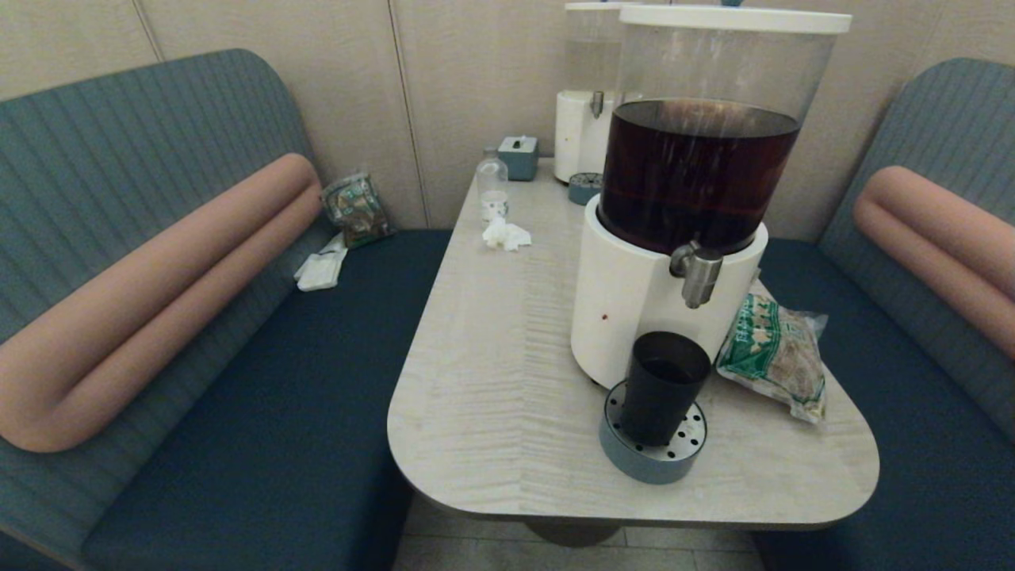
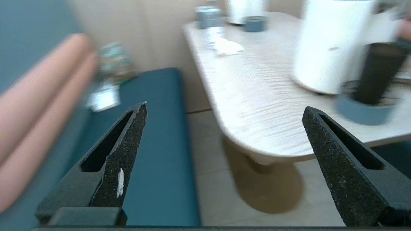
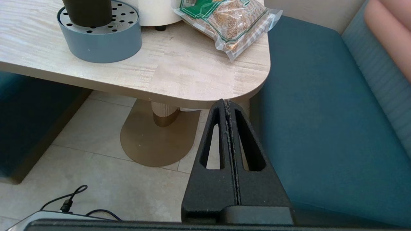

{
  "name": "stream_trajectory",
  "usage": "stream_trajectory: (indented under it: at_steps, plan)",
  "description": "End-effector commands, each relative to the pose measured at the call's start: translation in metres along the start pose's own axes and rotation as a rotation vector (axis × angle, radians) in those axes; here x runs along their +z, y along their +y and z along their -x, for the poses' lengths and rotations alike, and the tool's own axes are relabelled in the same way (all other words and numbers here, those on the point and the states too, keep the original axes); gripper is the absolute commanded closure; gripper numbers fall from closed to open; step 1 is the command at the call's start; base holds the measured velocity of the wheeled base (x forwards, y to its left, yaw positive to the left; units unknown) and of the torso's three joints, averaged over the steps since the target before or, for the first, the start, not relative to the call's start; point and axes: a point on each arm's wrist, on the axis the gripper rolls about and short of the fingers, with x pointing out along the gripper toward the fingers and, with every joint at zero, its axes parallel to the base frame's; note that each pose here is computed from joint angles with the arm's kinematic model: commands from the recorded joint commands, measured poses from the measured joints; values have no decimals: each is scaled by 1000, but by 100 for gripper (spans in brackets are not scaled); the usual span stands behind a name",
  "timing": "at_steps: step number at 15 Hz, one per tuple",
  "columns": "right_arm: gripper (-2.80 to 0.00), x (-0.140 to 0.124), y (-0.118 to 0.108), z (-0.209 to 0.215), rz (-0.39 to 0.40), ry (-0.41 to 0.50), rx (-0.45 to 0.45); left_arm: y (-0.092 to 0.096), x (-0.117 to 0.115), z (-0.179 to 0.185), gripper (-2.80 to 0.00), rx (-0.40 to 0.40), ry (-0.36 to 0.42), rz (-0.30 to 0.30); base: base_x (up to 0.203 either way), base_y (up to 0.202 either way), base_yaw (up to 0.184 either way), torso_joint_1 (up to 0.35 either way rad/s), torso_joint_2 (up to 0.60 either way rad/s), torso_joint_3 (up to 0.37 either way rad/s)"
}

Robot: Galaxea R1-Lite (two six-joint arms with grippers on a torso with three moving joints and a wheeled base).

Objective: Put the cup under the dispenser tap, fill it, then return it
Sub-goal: Place the cup next to the water dispenser

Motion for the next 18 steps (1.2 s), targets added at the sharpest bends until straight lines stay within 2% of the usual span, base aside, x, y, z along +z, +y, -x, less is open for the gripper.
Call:
stream_trajectory:
  at_steps: [1,3,5,8,11,15,18]
  plan:
    - [0,-1,0,0,-3,-4,0,12,15,-55,-280,-96,135,42,0,0,0,0,0,0]
    - [0,0,0,0,-14,-8,1,24,18,-105,-280,-168,158,53,0,0,0,0,0,0]
    - [0,0,0,0,-14,-8,1,33,10,-155,-280,-240,152,54,0,0,0,0,0,0]
    - [0,0,0,0,-14,-8,1,36,-21,-222,-280,-452,110,50,0,0,0,0,0,0]
    - [0,0,0,0,-14,-8,1,19,-44,-268,-280,-666,44,32,0,0,0,0,0,0]
    - [0,0,0,0,-14,-8,1,-10,-49,-330,-280,-899,-82,-39,0,0,0,0,0,0]
    - [0,0,0,0,-14,-8,1,-47,-65,-345,-280,-1030,-67,-2,0,0,0,0,0,0]
